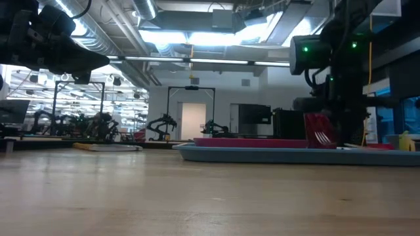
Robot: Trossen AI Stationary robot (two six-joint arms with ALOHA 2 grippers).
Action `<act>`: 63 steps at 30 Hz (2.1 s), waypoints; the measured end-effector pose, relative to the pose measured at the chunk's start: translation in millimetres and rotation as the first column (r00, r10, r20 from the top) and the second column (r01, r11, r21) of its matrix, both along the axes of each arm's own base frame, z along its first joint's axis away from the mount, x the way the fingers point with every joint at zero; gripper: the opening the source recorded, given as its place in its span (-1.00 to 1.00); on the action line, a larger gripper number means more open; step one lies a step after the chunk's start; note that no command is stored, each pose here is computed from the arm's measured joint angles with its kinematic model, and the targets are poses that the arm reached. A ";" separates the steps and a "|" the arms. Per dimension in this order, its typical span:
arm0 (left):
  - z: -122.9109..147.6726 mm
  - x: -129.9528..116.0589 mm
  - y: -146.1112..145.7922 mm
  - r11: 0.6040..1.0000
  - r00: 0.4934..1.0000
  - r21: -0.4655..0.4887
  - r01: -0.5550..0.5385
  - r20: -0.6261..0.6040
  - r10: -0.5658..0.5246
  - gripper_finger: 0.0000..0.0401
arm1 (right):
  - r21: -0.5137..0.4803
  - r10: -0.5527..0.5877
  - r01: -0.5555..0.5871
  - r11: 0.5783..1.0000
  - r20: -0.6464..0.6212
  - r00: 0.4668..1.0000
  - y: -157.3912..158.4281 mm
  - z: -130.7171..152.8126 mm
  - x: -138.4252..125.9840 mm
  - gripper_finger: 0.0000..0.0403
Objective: Pick and place plate/cup/fork/spoon on tray
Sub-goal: Put the orange fork to the right of the pink plate on the blue tray, then return to Home Position
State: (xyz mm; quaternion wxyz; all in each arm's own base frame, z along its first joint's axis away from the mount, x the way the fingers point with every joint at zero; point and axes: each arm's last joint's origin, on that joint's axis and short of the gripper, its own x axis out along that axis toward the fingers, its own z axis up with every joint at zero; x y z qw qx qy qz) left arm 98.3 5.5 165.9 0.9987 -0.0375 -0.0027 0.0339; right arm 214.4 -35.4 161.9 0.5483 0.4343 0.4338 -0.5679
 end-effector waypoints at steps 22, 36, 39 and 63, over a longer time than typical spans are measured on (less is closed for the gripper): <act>0.1 0.0 0.0 1.000 1.000 0.000 0.000 0.000 0.000 -1.00 | -0.034 -0.007 0.009 0.999 0.040 0.999 -7.2 -20.7 -7.5 -0.80; 0.1 0.0 0.0 1.000 1.000 0.000 0.000 0.000 0.000 -1.00 | -0.025 -0.005 0.006 1.000 0.034 0.999 -7.3 -16.1 -5.5 -0.78; 0.2 0.0 0.0 1.000 1.000 0.000 0.000 0.001 0.000 -1.00 | -0.040 -0.004 0.005 0.999 0.006 1.000 -7.9 -9.5 -4.4 -0.78; 0.0 0.0 0.0 1.000 1.000 0.000 0.000 0.000 0.000 -1.00 | -0.466 0.610 -0.560 0.685 -0.054 0.791 47.1 84.3 57.7 -0.78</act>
